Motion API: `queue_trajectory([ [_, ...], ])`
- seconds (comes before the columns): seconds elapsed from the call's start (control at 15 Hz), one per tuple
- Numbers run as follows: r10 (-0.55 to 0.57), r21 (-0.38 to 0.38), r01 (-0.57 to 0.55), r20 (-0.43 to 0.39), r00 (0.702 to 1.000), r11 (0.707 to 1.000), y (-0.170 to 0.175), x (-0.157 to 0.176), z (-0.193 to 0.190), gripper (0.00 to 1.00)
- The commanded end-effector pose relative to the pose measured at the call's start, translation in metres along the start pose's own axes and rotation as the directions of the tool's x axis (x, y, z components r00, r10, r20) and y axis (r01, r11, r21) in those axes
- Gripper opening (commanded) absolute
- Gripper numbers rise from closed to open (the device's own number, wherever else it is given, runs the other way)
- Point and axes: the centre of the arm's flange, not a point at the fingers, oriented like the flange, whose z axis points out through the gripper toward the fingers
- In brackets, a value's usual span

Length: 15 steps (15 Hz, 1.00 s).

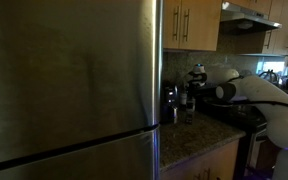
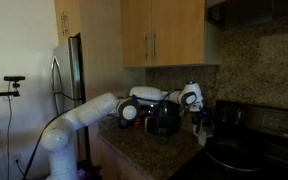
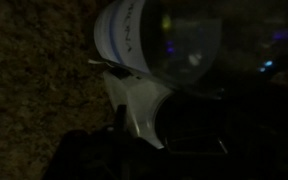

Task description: Slide the salt container near the edge of the countertop.

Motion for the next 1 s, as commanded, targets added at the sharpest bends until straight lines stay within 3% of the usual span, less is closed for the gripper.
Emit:
queue_trajectory([
  [0.0, -0.008, -0.048, 0.008, -0.006, 1.0, 0.999, -0.004, 0.003, 0.006, 1.0],
  [0.33, -0.002, -0.153, -0.007, -0.057, 0.998, 0.988, 0.001, 0.017, 0.034, 1.0],
  [0.4, -0.004, -0.168, -0.007, -0.065, 0.998, 0.986, 0.003, 0.021, 0.038, 0.93],
  [0.47, -0.003, -0.179, -0.01, -0.072, 0.997, 0.984, 0.005, 0.025, 0.04, 0.74],
  [0.6, 0.01, -0.165, -0.023, -0.084, 0.996, 0.986, 0.003, 0.03, 0.032, 0.59],
  [0.93, -0.014, -0.19, -0.005, -0.095, 0.995, 0.982, 0.013, 0.035, 0.018, 0.55],
])
